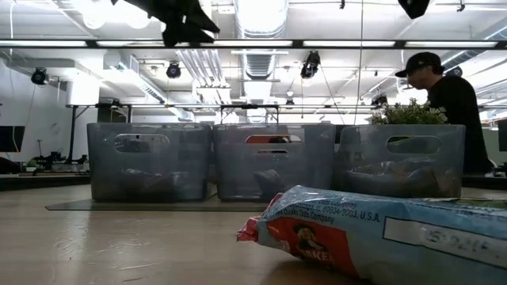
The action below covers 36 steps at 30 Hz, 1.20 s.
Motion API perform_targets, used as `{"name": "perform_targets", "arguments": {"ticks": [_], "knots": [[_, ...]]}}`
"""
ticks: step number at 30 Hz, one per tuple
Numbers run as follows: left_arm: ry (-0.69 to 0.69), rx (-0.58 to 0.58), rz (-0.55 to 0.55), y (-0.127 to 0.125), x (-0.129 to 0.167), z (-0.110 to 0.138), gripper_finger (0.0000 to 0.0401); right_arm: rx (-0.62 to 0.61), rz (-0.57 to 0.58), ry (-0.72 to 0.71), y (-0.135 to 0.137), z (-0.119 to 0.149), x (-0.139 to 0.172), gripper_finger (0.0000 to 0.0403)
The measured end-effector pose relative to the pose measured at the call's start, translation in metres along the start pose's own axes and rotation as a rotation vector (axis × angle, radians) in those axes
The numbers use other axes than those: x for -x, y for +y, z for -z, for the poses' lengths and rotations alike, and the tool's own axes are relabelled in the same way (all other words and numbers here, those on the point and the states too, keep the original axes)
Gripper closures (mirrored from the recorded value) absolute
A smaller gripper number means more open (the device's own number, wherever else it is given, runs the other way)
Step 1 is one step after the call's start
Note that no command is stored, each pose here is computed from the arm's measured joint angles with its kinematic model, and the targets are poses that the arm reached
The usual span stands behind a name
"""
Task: Pick and place Granola Bars by type
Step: Put the yellow granola bar into the right black bin
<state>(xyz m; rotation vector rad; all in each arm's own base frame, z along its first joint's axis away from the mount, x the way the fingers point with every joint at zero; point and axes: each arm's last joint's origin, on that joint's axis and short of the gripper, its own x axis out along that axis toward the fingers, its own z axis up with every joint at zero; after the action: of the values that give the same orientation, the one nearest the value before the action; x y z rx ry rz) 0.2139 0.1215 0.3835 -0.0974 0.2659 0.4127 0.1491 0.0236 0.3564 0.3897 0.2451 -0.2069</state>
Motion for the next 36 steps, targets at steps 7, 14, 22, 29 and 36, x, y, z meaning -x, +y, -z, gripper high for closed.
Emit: {"name": "perform_targets", "arguments": {"ticks": [7,14,22,29,36], "knots": [[0.066,-0.033,-0.012,0.006,-0.024,-0.004,0.0215,0.061,-0.004,-0.004,-0.001,-0.001,0.003,0.0394],[0.099,0.051,-0.040,0.009,-0.039,-0.001,0.0215,0.075,0.003,0.012,-0.001,0.001,0.002,0.0394],[0.150,0.060,0.014,0.010,-0.053,0.004,0.0215,0.050,0.020,0.050,-0.003,0.005,0.002,0.0394],[0.257,-0.047,0.031,0.013,-0.070,-0.007,0.0215,0.037,0.002,0.059,-0.003,0.005,0.002,0.0394],[0.366,-0.165,0.052,0.022,-0.103,-0.006,0.0215,0.010,0.003,0.080,-0.003,0.007,0.002,0.0394]]}}
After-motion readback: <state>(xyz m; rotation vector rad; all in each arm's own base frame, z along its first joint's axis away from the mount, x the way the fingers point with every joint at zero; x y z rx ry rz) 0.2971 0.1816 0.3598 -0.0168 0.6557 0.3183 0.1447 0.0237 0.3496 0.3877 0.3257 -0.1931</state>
